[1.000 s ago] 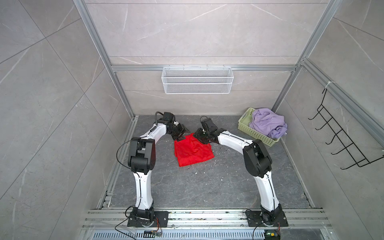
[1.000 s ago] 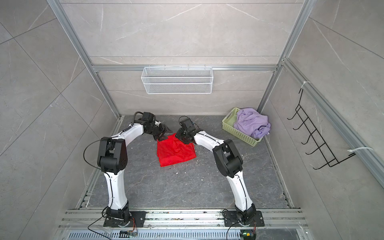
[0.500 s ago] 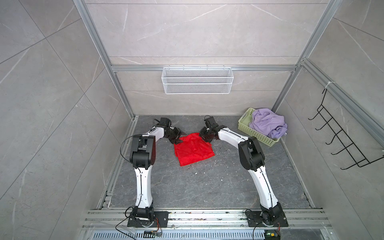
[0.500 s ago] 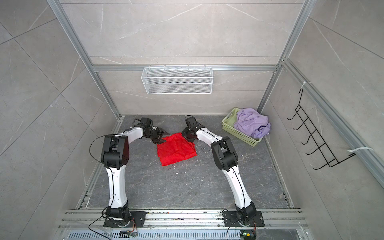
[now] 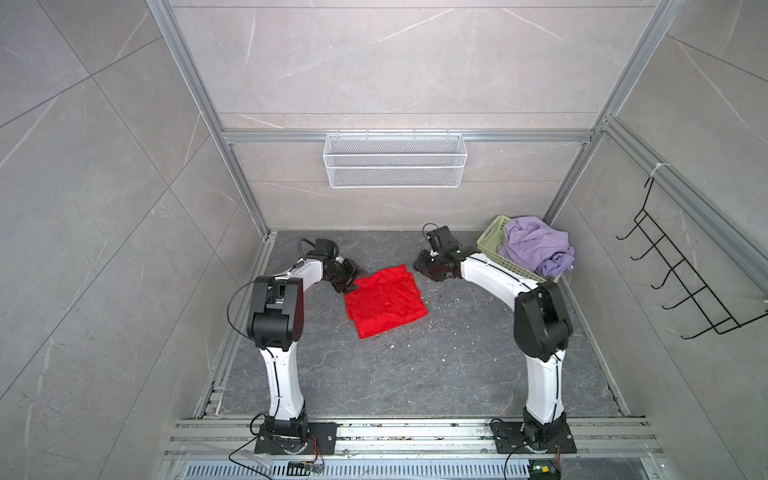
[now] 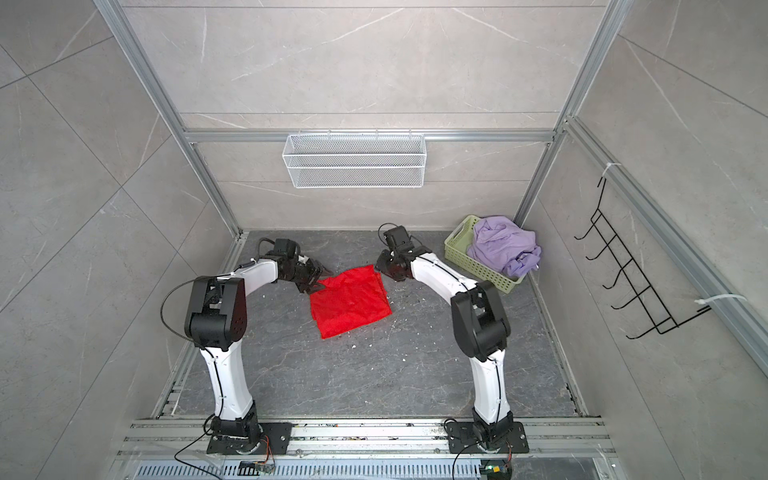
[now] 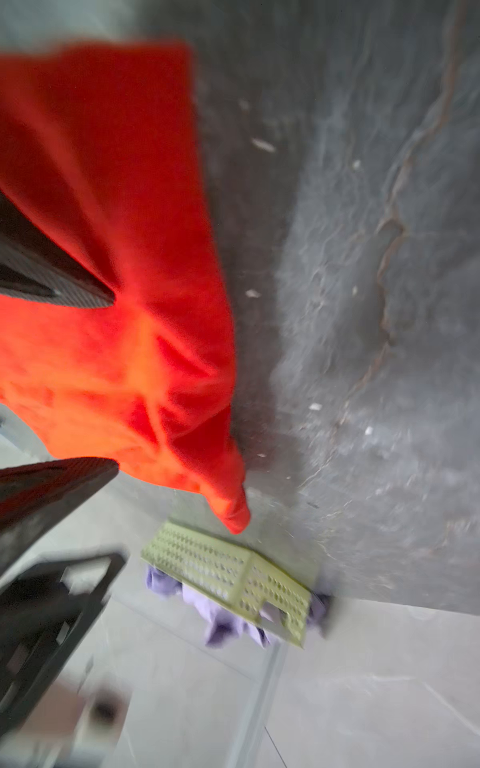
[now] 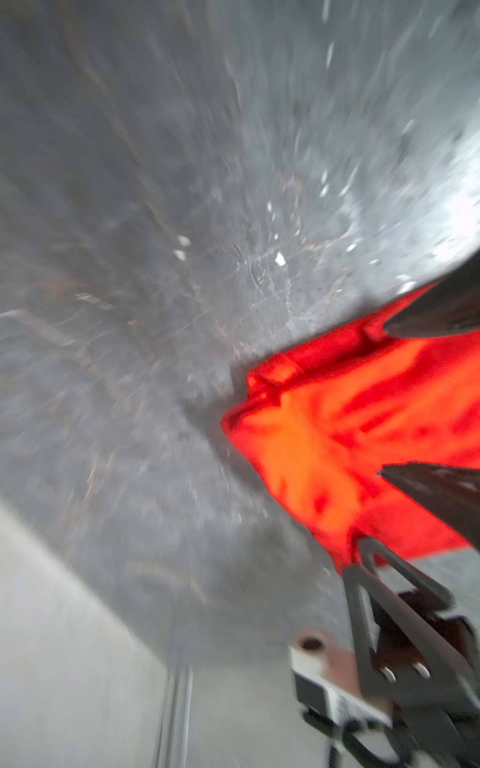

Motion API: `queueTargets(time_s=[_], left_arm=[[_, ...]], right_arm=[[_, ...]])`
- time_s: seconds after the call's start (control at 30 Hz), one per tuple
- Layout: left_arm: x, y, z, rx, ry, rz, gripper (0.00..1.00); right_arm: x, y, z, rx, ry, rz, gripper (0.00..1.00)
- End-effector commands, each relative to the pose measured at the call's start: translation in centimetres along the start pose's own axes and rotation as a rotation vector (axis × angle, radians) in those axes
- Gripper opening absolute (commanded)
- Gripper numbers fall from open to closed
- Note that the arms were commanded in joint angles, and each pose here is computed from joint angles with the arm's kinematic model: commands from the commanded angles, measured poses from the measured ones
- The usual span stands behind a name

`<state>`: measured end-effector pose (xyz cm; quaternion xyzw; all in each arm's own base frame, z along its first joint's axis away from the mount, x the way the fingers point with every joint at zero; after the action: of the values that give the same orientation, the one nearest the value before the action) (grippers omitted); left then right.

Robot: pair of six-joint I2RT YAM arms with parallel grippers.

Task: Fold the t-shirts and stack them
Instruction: 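Grasp the folded red bundle with the left gripper while the right gripper withdraws, then carry the red bundle toward the robot with the left gripper and set it down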

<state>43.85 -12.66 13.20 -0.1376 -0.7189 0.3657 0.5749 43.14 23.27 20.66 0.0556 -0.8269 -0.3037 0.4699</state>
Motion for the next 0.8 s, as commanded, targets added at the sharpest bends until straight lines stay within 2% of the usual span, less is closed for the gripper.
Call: queueTargets(time_s=[0.0,0.13,0.23,0.33,0.43,0.6,0.77], left_arm=[[4.1,-5.1,2.3,-0.295,-0.016,-0.126,0.62],[1.9,-6.0,6.3,-0.381,0.079,-0.260,0.63],[-0.5,-6.5,8.6,-0.443,0.074,-0.362,0.63],[-2.4,-6.2,9.8,-0.466,0.069,-0.463,0.63],[-3.9,-5.4,10.9,-0.536,0.039,-0.588,0.63],[-5.4,-0.9,12.6,-0.555,0.112,-0.769,0.62],[-2.8,4.5,14.7,-0.588,0.207,-0.950,0.62]], right_arm=[[6.9,0.6,-0.6,0.133,-0.079,0.001,0.55],[10.3,-1.9,1.4,0.116,-0.074,0.050,0.56],[12.1,-4.1,3.0,0.053,-0.085,0.085,0.57],[14.0,-6.2,4.6,-0.024,-0.107,0.093,0.57],[15.6,-7.8,5.8,-0.064,-0.138,0.089,0.58],[17.8,-9.7,6.7,-0.043,-0.159,0.181,0.59],[18.8,-10.1,6.6,-0.042,-0.183,0.205,0.59]])
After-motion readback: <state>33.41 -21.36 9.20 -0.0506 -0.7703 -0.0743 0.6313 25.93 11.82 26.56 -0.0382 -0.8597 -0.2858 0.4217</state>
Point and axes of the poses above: each gripper's point midway between its finger pads, its own x axis back along the fingers, its own y axis along the line the jaws close on, z = x × y, the point moved 7 cm from there along x, back along the fingers, and after that the axes turned 6 degrees about -x, right-handed, at the moved point
